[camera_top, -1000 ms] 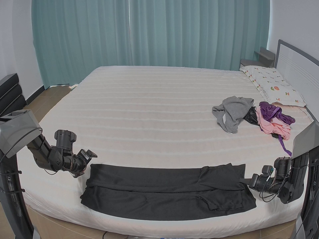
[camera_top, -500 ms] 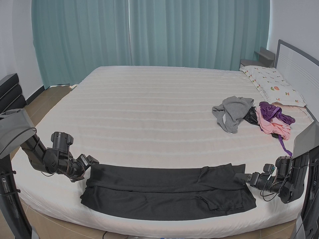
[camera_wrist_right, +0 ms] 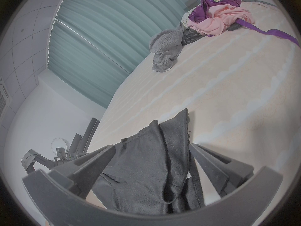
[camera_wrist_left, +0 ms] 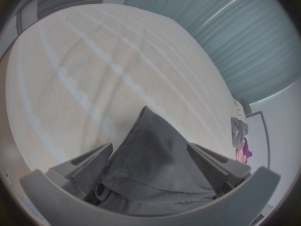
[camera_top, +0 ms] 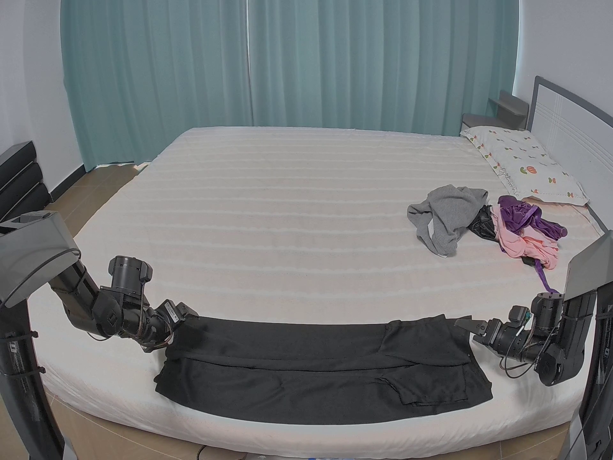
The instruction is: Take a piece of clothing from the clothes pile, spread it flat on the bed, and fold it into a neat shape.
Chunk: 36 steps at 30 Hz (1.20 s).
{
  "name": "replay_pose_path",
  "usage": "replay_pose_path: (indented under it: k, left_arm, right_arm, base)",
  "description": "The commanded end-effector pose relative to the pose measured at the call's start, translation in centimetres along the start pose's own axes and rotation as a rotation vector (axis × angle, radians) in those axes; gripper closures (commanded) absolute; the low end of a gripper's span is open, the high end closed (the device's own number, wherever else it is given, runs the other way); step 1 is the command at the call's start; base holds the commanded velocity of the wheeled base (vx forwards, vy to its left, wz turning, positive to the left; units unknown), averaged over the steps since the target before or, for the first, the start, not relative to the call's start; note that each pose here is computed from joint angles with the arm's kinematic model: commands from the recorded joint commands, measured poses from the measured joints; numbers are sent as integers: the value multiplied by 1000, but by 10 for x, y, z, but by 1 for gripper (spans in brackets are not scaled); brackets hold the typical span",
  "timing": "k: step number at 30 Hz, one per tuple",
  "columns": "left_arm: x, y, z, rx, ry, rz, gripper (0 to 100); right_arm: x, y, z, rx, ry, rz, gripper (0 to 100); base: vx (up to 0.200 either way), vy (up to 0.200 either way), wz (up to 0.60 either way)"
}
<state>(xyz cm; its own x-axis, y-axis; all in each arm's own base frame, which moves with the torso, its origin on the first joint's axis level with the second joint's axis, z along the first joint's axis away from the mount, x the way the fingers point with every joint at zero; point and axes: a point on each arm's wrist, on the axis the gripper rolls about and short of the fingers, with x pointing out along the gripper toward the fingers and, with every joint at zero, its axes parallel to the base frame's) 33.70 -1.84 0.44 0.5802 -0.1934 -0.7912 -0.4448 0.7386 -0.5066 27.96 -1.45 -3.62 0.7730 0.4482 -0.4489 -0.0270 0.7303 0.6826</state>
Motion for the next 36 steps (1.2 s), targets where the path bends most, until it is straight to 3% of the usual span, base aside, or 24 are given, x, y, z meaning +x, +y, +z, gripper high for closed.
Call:
replay_pose_path:
  k: [1,11,17,36]
  left_arm:
    - [-1,3,-3,-10,10,12,0]
    - [-38,10,-22,-2,26,5,0]
    - [-38,12,-28,-10,46,19,0]
    - [-24,22,-34,-10,54,44,0]
  right_arm:
    - [0,1,2,-7,-12,9,0]
    - [-1,2,3,-9,-17,9,0]
    - [-1,2,3,-9,-17,9,0]
    - [-1,1,3,-6,-19,7,0]
  base:
    - [0,0,0]
    - [0,0,0]
    - [-100,0,0]
    - [0,0,0]
